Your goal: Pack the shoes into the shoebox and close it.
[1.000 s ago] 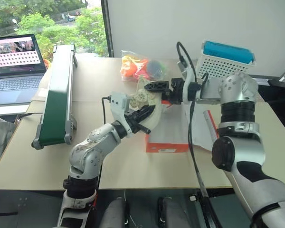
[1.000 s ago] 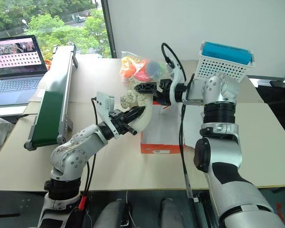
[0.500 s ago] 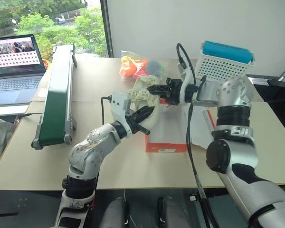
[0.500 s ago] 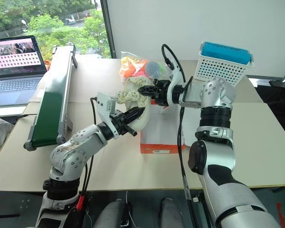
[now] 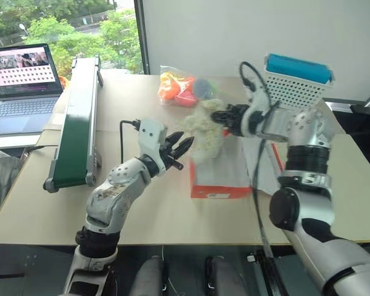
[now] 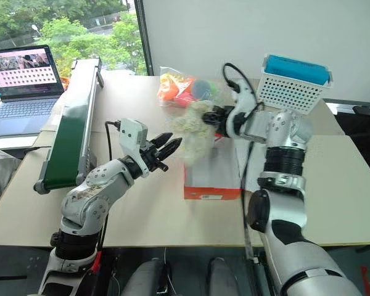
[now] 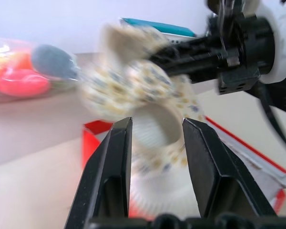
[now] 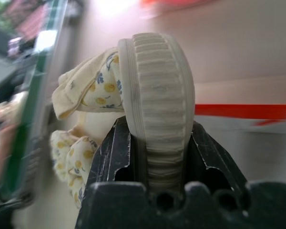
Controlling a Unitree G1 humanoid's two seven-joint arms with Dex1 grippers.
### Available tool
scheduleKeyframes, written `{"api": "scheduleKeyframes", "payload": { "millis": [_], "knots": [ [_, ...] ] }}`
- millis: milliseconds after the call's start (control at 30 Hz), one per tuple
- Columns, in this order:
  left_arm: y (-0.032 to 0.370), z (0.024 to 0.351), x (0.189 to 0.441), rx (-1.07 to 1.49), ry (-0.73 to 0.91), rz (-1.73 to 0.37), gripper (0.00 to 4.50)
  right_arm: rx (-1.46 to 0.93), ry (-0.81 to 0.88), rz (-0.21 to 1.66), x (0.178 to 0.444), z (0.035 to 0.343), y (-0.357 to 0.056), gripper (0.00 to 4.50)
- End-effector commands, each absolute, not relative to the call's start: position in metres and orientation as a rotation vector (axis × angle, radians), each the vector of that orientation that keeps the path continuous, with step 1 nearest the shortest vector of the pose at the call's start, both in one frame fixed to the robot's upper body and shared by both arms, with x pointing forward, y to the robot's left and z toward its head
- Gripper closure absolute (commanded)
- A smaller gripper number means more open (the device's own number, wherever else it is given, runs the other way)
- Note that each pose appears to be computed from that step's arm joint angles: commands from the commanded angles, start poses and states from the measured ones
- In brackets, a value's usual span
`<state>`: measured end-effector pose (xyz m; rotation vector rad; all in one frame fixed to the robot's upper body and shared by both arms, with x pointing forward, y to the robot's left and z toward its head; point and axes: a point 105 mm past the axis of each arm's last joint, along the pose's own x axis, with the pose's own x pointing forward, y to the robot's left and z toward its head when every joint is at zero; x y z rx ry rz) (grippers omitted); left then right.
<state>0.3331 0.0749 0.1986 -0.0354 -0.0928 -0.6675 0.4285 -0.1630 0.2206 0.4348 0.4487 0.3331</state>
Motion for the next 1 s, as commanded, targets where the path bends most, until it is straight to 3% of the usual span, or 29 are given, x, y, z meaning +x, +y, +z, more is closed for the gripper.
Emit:
{"api": "scheduleKeyframes", "payload": {
  "millis": [33, 367, 600, 800, 833, 900, 967, 1000],
  "knots": [
    [0.073, 0.211, 0.326, -0.023, -0.157, -0.681, 2.70, 0.350, 0.422, 0.374, 0.426, 0.246, -0.165, 3.40],
    [0.059, 0.201, 0.318, -0.009, -0.130, -0.779, 2.70, 0.095, 0.727, 0.387, 0.416, 0.184, -0.155, 3.40],
    [0.055, 0.201, 0.314, -0.013, -0.127, -0.801, 2.70, -0.135, 0.805, 0.333, 0.422, 0.137, -0.169, 3.40],
    [0.055, 0.201, 0.311, -0.012, -0.127, -0.805, 2.70, -0.080, 0.820, 0.316, 0.426, 0.123, -0.169, 3.40],
    [0.055, 0.201, 0.311, -0.011, -0.126, -0.805, 2.67, -0.057, 0.808, 0.316, 0.428, 0.125, -0.167, 2.61],
    [0.055, 0.200, 0.310, -0.008, -0.123, -0.805, 2.67, -0.045, 0.790, 0.320, 0.430, 0.130, -0.163, 2.14],
    [0.056, 0.200, 0.310, -0.006, -0.122, -0.805, 2.67, -0.053, 0.766, 0.343, 0.432, 0.138, -0.156, 1.26],
    [0.056, 0.200, 0.310, -0.005, -0.122, -0.805, 2.67, -0.053, 0.754, 0.353, 0.433, 0.142, -0.153, 1.02]
  ]
}}
